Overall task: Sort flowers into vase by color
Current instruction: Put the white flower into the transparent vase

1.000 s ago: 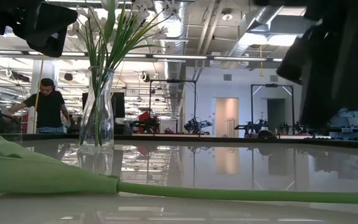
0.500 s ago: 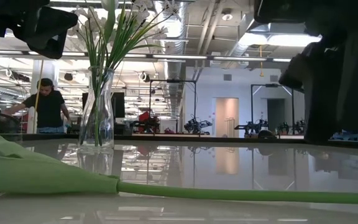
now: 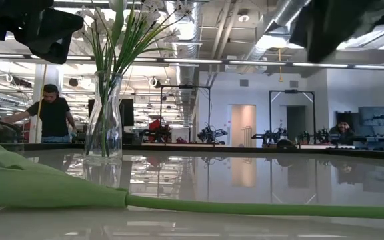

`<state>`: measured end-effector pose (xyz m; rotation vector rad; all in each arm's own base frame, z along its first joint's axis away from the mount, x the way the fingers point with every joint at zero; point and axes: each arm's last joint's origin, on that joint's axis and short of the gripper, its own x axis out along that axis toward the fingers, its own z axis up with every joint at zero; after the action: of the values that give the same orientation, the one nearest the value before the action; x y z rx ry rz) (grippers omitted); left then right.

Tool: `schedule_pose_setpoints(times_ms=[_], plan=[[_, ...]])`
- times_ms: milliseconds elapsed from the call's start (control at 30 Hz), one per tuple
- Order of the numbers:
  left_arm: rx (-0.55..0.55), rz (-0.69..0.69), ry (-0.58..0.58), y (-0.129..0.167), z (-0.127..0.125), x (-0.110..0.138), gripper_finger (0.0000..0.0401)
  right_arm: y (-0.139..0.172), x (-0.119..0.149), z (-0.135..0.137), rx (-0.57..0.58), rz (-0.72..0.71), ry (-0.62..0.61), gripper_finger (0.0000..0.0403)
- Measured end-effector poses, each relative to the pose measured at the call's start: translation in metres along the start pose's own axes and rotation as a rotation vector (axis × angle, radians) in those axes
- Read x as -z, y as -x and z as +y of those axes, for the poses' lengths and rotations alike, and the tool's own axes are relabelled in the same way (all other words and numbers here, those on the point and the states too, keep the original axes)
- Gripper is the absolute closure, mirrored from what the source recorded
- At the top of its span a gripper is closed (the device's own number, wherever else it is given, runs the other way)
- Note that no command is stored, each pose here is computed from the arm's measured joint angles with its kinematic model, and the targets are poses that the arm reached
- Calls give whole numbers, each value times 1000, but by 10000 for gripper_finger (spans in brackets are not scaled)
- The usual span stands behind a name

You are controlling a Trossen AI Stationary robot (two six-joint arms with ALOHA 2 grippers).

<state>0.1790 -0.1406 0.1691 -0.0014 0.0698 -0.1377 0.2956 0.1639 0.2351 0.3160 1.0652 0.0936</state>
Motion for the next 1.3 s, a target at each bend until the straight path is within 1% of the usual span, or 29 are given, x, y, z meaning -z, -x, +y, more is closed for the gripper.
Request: schedule_pose_setpoints(times_ms=[200,300,367,433,500,567,633,800,933,1033,1200,1300], plan=[[0,1,0,0,0,0,237,51,-4,-15,7,-53,-22,223],[0,0,0,0,0,0,237,80,-7,-21,-18,-136,-5,223],[0,0,4,0,0,0,237,96,-8,-24,-7,-215,-4,223],[0,0,6,0,0,0,237,105,-10,-25,7,-275,-13,223],[0,0,6,0,0,0,237,104,-11,-25,14,-287,-19,223],[-1,0,6,0,0,0,237,92,-14,-23,18,-275,-27,223],[-1,0,5,0,0,0,237,72,-18,-19,11,-249,-39,223],[-2,0,6,0,0,0,237,6,-25,-11,-64,-143,-35,223],[-2,0,16,0,0,0,237,-44,-20,-6,-115,-22,-43,223],[-1,0,16,0,0,0,237,-75,-14,2,-104,71,-37,223],[-4,0,3,0,0,0,237,-116,-1,27,-111,196,29,223],[-4,-1,3,0,0,0,237,-126,-2,41,-103,230,84,224]])
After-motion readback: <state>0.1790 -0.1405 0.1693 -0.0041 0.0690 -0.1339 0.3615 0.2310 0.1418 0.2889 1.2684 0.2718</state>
